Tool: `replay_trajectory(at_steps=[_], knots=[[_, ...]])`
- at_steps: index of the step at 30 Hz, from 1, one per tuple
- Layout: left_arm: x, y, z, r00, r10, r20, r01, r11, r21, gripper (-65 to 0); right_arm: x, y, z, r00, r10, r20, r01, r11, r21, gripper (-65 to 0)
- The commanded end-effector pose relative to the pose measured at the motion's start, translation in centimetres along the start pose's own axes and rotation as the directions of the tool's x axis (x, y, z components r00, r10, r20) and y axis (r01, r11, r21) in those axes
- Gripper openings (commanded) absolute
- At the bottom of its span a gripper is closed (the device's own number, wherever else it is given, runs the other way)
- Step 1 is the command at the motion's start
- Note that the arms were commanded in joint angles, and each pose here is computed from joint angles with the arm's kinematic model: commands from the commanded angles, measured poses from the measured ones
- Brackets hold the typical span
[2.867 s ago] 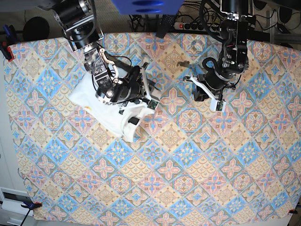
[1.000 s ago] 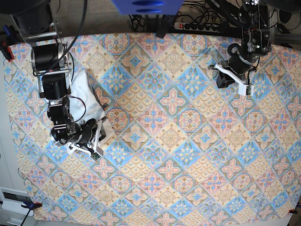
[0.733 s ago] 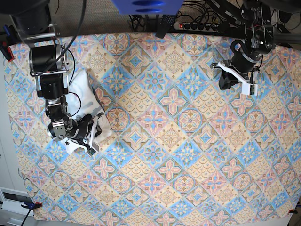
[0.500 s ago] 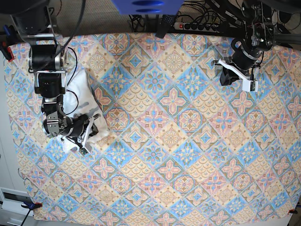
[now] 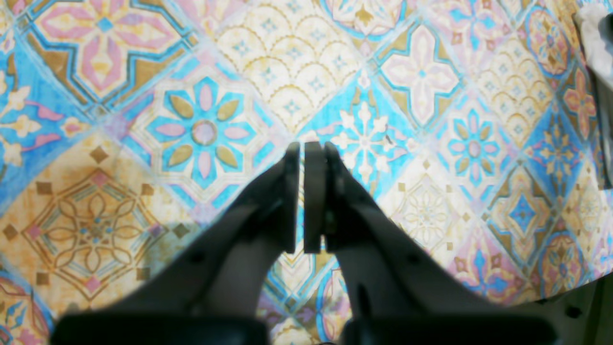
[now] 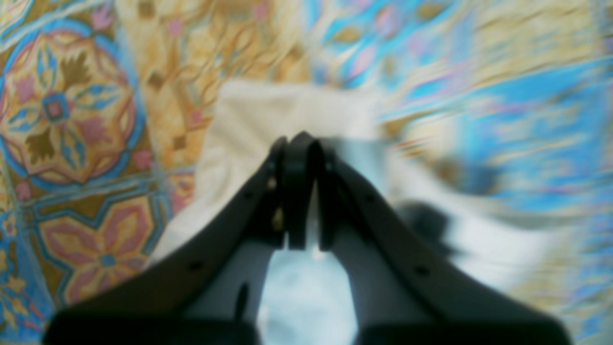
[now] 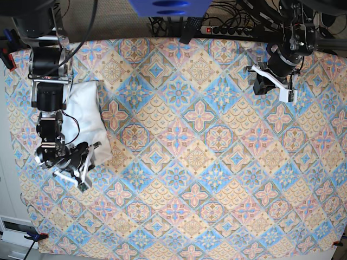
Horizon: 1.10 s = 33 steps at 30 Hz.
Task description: Fold the T-shirt properly
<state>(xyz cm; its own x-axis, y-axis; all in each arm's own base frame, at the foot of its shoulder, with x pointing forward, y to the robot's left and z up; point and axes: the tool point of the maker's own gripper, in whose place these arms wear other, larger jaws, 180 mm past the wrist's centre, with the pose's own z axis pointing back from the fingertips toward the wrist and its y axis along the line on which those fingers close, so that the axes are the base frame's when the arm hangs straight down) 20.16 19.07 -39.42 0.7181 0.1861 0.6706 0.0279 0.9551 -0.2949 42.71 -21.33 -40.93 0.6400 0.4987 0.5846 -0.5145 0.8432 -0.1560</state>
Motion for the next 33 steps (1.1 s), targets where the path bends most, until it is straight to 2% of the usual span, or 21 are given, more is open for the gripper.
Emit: replay_trajectory(at_steps=[1, 4, 10, 15, 17, 19, 23, 27, 31, 33], knots=[[1.2, -0.1, 0.3, 0.999, -0.019, 0.037, 0.019, 1.000, -0.005, -64.3, 0.6, -1.2, 1.4, 1.000, 0.017, 0.023, -0.016, 0.999, -0.044, -61.6], [1.3, 0.4, 0.5, 0.999, -0.016, 0.041, 0.016, 1.000, 0.007, -64.3, 0.7, -1.8, 4.4, 0.998, 0.055, 0.024, -0.051, 0.990, -0.130, -61.6], [1.2, 1.2, 3.1, 0.998, -0.034, 0.049, 0.032, 0.998, 0.051, -64.3, -5.6, -2.5, 12.0, 0.996, 0.025, -0.088, -0.051, 0.948, -0.313, -61.6], [-0.4, 1.4, 5.7, 0.999, -0.048, 0.010, 0.047, 0.996, 0.078, -64.3, -11.8, -0.2, 17.2, 0.981, -0.014, -0.195, -0.062, 0.923, -0.380, -61.6], [-1.2, 1.8, 6.6, 0.999, -0.045, -0.010, 0.046, 0.994, 0.094, -64.3, -15.0, 0.8, 18.9, 0.967, -0.045, -0.252, -0.058, 0.921, -0.386, -61.6], [-2.4, 2.3, 7.4, 0.998, -0.036, -0.042, 0.040, 0.993, 0.113, -64.3, -19.0, 2.5, 20.1, 0.943, -0.089, -0.320, -0.033, 0.934, -0.357, -61.6], [-4.6, 3.3, 9.1, 0.994, -0.020, -0.105, 0.035, 0.988, 0.148, -64.3, -24.4, 5.9, 22.4, 0.910, -0.212, -0.358, 0.097, 0.945, -0.313, -61.6], [-6.5, 3.7, 9.9, 0.988, -0.009, -0.156, 0.035, 0.986, 0.165, -64.3, -27.6, 9.3, 24.1, 0.882, -0.306, -0.359, 0.204, 0.934, -0.294, -61.6], [-9.7, 5.4, 10.2, 0.972, 0.054, -0.228, -0.006, 0.979, 0.205, -64.3, -31.5, 14.4, 25.4, 0.833, -0.377, -0.404, 0.297, 0.922, -0.248, -61.6], [-11.6, 6.7, 10.4, 0.960, 0.085, -0.268, -0.020, 0.972, 0.235, -64.3, -33.3, 17.0, 25.7, 0.800, -0.430, -0.418, 0.363, 0.902, -0.232, -61.6]])
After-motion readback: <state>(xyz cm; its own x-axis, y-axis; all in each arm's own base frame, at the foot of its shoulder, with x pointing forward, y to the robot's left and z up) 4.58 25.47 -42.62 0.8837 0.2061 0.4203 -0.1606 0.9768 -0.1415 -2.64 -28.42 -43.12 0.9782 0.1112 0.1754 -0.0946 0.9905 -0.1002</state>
